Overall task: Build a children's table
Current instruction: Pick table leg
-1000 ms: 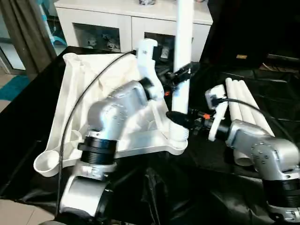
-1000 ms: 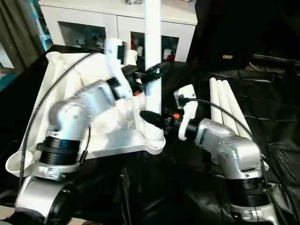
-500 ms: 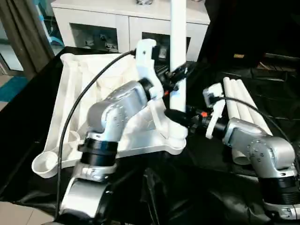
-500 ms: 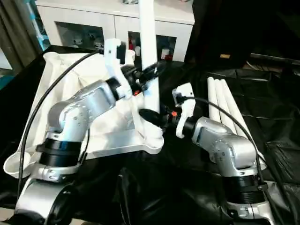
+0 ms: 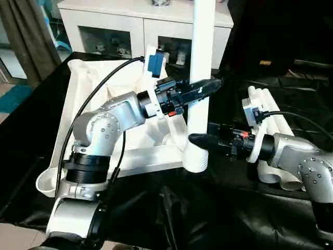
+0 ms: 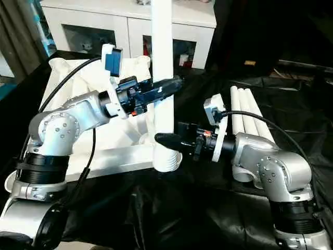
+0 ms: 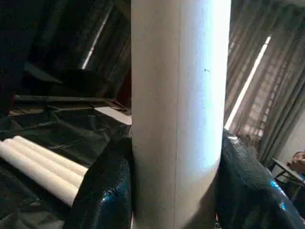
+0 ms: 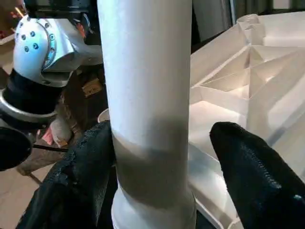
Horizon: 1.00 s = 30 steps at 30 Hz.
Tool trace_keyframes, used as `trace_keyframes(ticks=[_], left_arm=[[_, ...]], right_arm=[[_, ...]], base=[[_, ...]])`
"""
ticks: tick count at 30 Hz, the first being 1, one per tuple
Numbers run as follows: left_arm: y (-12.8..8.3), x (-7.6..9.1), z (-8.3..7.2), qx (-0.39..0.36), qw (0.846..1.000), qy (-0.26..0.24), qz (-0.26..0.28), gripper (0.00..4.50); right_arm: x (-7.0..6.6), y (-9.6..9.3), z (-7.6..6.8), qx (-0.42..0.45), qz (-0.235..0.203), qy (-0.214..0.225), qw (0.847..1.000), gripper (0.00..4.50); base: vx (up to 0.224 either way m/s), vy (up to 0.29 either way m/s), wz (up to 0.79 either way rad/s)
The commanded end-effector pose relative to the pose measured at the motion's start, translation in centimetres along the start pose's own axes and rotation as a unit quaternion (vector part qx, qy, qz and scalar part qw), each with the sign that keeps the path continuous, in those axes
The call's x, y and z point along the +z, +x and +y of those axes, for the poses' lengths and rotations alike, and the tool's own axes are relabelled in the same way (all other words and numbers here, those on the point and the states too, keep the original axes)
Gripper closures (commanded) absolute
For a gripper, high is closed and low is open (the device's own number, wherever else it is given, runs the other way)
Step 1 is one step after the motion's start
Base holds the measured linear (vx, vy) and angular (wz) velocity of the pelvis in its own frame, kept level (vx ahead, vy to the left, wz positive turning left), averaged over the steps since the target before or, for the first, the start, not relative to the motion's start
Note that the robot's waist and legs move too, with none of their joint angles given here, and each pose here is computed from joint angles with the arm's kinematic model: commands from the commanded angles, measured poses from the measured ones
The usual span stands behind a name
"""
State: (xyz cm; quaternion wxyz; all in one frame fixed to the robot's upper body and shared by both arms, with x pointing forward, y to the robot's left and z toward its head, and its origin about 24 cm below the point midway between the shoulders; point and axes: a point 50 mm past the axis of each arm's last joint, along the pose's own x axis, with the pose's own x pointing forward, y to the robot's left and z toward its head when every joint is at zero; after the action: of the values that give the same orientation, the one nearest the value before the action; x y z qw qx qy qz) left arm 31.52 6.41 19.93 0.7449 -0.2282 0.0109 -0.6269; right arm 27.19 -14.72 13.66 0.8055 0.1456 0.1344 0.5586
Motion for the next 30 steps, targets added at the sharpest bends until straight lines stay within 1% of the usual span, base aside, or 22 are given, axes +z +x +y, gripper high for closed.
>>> trace_keyframes(ticks=[1, 2, 3, 4, 8, 9, 12, 14, 15, 17, 19, 20, 21, 22, 23, 24, 25, 27, 29, 30], left_arm=[[1.3, 0.9, -1.5, -0.058, 0.998, 0.011, -0.006, 2.66], [1.4, 0.9, -1.5, -0.057, 0.998, 0.009, -0.006, 2.66], [1.4, 0.8, -1.5, -0.057, 0.998, 0.006, -0.007, 2.66], [1.4, 0.8, -1.5, -0.057, 0.998, 0.005, -0.007, 2.66], [1.4, 0.7, -1.4, -0.053, 0.999, 0.002, -0.009, 2.66], [1.4, 0.7, -1.4, -0.053, 0.999, 0.002, -0.009, 2.66], [1.4, 0.6, -1.2, -0.048, 0.999, 0.001, -0.01, 2.66], [1.4, 0.6, -1.0, -0.033, 0.999, 0.007, -0.014, 2.66], [1.4, 0.6, -0.8, -0.02, 1.0, 0.01, -0.016, 2.31], [1.4, 0.5, -0.6, -0.008, 1.0, 0.006, -0.01, 1.96], [1.6, 0.4, -0.4, 0.011, 1.0, 0.011, -0.004, 1.94], [1.7, 0.3, 0.0, 0.041, 0.999, 0.023, 0.001, 1.87], [1.8, 0.3, 0.2, 0.052, 0.998, 0.028, 0.003, 1.75], [1.9, 0.2, 0.8, 0.095, 0.995, 0.039, 0.006, 1.65], [1.9, 0.2, 0.9, 0.105, 0.994, 0.04, 0.006, 1.65], [2.0, 0.0, 1.2, 0.125, 0.992, 0.035, 0.003, 1.94], [2.0, 0.0, 1.2, 0.125, 0.992, 0.035, 0.003, 2.09], [2.0, -0.1, 1.3, 0.131, 0.991, 0.027, 0.0, 2.04], [2.0, -0.2, 1.4, 0.135, 0.991, 0.027, -0.001, 2.41], [2.0, -0.3, 1.4, 0.137, 0.99, 0.024, -0.003, 2.41]], right_arm=[[0.0, -0.1, -0.6, -0.029, 0.0, 0.008, 1.0, 1.42], [-0.1, -0.1, -0.6, -0.026, 0.0, 0.009, 1.0, 1.42], [-0.1, 0.0, -0.5, -0.022, 0.0, 0.011, 1.0, 1.62], [-0.1, 0.1, -0.5, -0.021, 0.0, 0.011, 1.0, 1.62], [-0.3, 0.3, -0.2, -0.013, -0.001, 0.014, 1.0, 2.02], [-0.3, 0.4, -0.2, -0.012, -0.002, 0.015, 1.0, 2.02], [-0.4, 0.4, -0.1, -0.006, -0.002, 0.017, 1.0, 2.32], [-0.4, 0.5, 0.0, -0.004, -0.001, 0.017, 1.0, 2.48], [-0.4, 0.5, -0.1, -0.005, -0.001, 0.017, 1.0, 2.53], [-0.4, 0.5, -0.1, -0.007, -0.001, 0.016, 1.0, 2.56], [-0.4, 0.6, -0.2, -0.011, -0.001, 0.014, 1.0, 2.59], [-0.4, 0.6, -0.3, -0.016, 0.0, 0.011, 1.0, 2.6], [-0.4, 0.6, -0.3, -0.018, 0.0, 0.01, 1.0, 2.6], [-0.4, 0.6, -0.4, -0.024, 0.001, 0.008, 1.0, 2.61], [-0.4, 0.7, -0.4, -0.026, 0.001, 0.007, 1.0, 2.61], [-0.4, 0.7, -0.6, -0.033, 0.001, 0.005, 0.999, 2.61], [-0.4, 0.7, -0.6, -0.033, 0.001, 0.005, 0.999, 2.61], [-0.4, 0.7, -0.7, -0.037, 0.001, 0.005, 0.999, 2.61], [-0.4, 0.8, -0.7, -0.04, 0.001, 0.005, 0.999, 2.62], [-0.4, 0.8, -0.8, -0.042, 0.0, 0.004, 0.999, 2.62]], base=[[0.0, 0.0, 0.0], [0.0, 0.0, 0.0], [0.0, 0.0, 0.0], [0.0, 0.0, 0.0], [0.0, 0.0, 0.0], [0.0, 0.0, 0.0], [0.0, 0.0, 0.0], [0.0, 0.0, 0.0], [0.0, 0.0, 0.0], [0.0, 0.0, 0.0], [0.0, 0.0, 0.0], [0.0, 0.0, 0.0], [0.0, 0.0, 0.0], [0.0, 0.0, 0.0], [0.0, 0.0, 0.0], [0.0, 0.0, 0.0], [0.0, 0.0, 0.0], [0.0, 0.0, 0.0], [0.0, 0.0, 0.0], [0.0, 0.0, 0.0]])
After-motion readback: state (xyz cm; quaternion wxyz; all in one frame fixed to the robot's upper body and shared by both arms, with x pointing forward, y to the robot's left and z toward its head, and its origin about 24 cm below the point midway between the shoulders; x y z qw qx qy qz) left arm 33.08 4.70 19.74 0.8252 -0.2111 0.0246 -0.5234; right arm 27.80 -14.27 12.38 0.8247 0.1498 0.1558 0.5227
